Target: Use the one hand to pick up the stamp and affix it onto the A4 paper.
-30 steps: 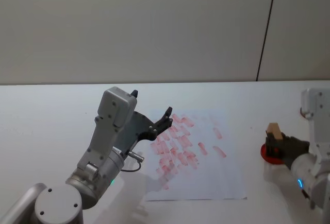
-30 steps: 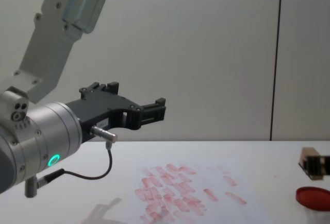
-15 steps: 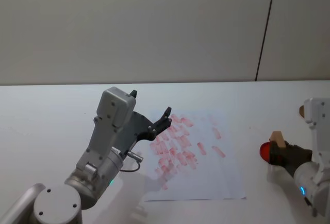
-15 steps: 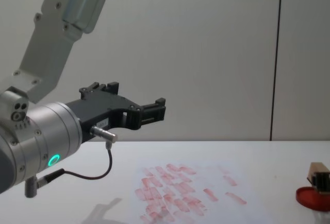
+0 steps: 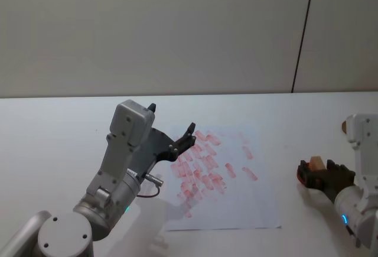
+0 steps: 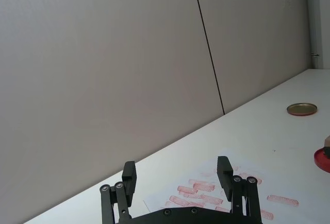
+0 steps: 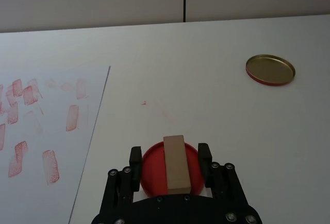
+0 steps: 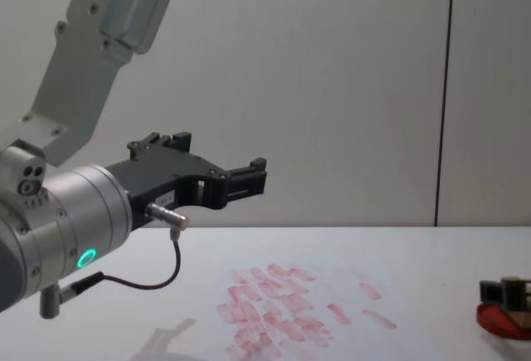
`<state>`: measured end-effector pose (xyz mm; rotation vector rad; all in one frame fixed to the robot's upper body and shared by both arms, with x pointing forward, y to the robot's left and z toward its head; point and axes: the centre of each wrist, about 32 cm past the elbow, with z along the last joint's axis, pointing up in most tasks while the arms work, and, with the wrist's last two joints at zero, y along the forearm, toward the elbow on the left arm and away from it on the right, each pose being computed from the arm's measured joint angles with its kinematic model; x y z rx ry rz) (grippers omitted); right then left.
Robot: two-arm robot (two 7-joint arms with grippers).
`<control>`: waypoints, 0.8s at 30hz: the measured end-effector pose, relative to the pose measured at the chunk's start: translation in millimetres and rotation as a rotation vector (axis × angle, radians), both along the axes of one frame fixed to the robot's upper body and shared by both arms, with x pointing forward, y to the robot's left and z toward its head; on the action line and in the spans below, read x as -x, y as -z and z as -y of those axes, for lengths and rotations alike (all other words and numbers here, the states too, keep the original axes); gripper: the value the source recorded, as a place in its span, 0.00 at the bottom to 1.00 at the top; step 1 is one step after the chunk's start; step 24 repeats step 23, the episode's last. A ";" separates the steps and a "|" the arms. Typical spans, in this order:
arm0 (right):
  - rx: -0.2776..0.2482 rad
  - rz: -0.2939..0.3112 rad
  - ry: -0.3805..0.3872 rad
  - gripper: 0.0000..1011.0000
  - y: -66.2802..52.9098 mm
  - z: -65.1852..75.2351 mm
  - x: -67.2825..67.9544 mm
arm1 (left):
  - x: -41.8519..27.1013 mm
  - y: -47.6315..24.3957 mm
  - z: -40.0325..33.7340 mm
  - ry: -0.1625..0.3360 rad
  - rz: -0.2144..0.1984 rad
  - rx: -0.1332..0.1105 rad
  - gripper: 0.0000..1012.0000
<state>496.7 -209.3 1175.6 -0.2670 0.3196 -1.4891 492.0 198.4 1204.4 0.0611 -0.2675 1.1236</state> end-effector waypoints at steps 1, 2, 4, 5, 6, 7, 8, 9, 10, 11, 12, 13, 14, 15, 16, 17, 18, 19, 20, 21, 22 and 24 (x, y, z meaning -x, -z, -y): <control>0.000 0.003 -0.001 0.64 0.1 0.0 0.0 | 0.0 0.0 0.0 0.000 0.000 0.000 0.98; 0.000 0.011 -0.003 0.68 0.1 0.2 0.1 | 0.0 0.0 0.0 0.000 0.000 0.000 0.98; 0.001 0.025 -0.005 0.71 0.4 0.6 1.0 | 0.0 0.0 0.0 0.000 0.000 0.000 0.98; 0.001 0.025 -0.005 0.75 0.4 0.6 1.0 | 0.0 0.0 0.0 0.000 0.000 0.000 0.98; 0.001 0.041 -0.007 0.78 -0.1 1.0 2.2 | 0.0 0.0 0.0 0.000 0.000 0.000 0.98; 0.001 0.047 -0.007 0.81 -0.3 1.2 2.6 | 0.0 0.0 0.0 0.000 0.000 0.000 0.98; 0.002 0.062 -0.008 0.86 -0.7 1.8 4.2 | 0.0 0.0 0.0 0.000 0.000 0.000 0.98; 0.003 0.069 -0.008 0.88 -1.0 2.3 5.0 | 0.0 0.0 0.0 0.000 0.000 0.000 0.98; 0.003 0.080 -0.009 0.91 -1.3 2.7 5.8 | 0.0 0.0 0.0 0.000 0.000 0.000 0.98; 0.003 0.087 -0.009 0.91 -1.4 3.2 6.8 | 0.0 0.0 0.0 0.000 0.000 0.000 0.98; 0.004 0.103 -0.010 0.95 -1.7 4.4 8.9 | 0.0 0.0 0.0 0.000 0.000 0.000 0.98; 0.004 0.113 -0.010 0.99 -1.9 5.5 10.4 | 0.0 0.0 0.0 0.000 0.000 0.000 0.98; 0.004 0.125 -0.010 0.99 -2.0 6.5 11.6 | 0.0 0.0 0.0 0.000 0.000 0.000 0.98; 0.004 0.134 -0.011 0.99 -2.1 7.5 12.8 | 0.0 0.0 0.0 0.000 0.000 0.000 0.98; 0.005 0.152 -0.011 0.99 -1.9 10.2 16.0 | 0.0 0.0 0.0 0.000 0.000 0.000 0.98; 0.006 0.170 -0.012 0.99 -1.8 12.9 18.8 | 0.0 0.0 0.0 0.000 0.000 0.000 0.98; 0.006 0.179 -0.012 0.99 -1.8 14.3 20.3 | 0.0 0.0 0.0 0.000 0.000 0.000 0.98; 0.007 0.188 -0.012 0.99 -1.9 15.8 21.8 | 0.0 0.0 0.0 0.000 0.000 0.000 0.98; 0.006 0.200 -0.013 0.99 -2.2 17.6 23.5 | 0.0 0.0 0.0 0.000 0.000 0.000 0.98; 0.006 0.215 -0.014 0.99 -2.3 20.0 26.3 | 0.0 0.0 0.0 0.000 0.000 0.000 0.98; 0.006 0.223 -0.015 0.99 -2.3 21.2 27.5 | 0.0 0.0 0.0 0.000 0.000 0.000 0.98; 0.006 0.237 -0.016 0.99 -2.6 23.3 29.7 | 0.0 0.0 0.0 0.000 0.000 0.000 0.98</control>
